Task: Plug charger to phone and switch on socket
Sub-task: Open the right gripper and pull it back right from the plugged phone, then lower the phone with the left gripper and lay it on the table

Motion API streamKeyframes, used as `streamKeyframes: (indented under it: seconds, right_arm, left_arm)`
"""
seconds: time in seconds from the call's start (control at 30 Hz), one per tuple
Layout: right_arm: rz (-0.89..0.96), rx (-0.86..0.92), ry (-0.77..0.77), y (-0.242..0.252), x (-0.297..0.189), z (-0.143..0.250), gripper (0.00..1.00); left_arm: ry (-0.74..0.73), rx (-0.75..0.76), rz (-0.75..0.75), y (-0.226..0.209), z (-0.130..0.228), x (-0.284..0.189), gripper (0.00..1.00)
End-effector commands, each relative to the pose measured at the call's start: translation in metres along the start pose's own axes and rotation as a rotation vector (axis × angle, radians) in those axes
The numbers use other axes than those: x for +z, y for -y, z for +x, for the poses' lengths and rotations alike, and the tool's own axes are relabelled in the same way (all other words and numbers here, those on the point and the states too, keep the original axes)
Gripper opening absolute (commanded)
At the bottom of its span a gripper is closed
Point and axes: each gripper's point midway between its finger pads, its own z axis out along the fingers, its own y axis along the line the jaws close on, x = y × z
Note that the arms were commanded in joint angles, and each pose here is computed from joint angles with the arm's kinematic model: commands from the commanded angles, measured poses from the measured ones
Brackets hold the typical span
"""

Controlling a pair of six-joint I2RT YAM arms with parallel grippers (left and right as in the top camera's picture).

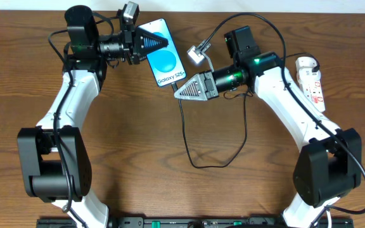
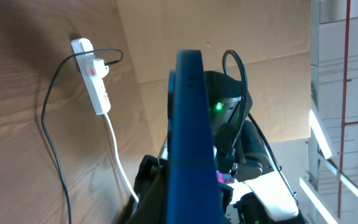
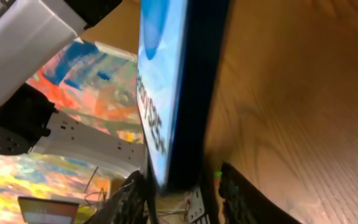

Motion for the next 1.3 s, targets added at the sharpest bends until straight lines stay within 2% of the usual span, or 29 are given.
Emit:
streamKeyframes:
  seconds: [0.0, 0.23, 0.63, 1.1, 1.27]
  right_arm:
    - [0.011, -0.03, 0.038, -0.001, -0.016, -0.009, 0.41]
    - [0.003, -0.018, 0.08, 0.002, -0.035, -0.015, 0.5]
    - [0.127, 0.02, 0.077, 0.024, -0.037, -0.011, 0.51]
    - [0.308, 0.088, 0.054, 0.055, -0.043, 0.0, 0.52]
    - [0.336, 0.104, 0.047, 0.059, -0.045, 0.003, 0.52]
  left_arm:
    - [-0.03, 0.065, 0.017, 0.014, 0.01, -0.006, 0.07]
    - [-0.026, 0.054, 0.013, -0.004, 0.018, -0.008, 0.07]
    - [-0.007, 0.004, -0.008, -0.041, 0.036, -0.008, 0.07]
    - [0.069, 0.002, -0.067, -0.063, 0.033, -0.009, 0.07]
    - [0.113, -0.057, -0.115, -0.077, 0.029, -0.01, 0.07]
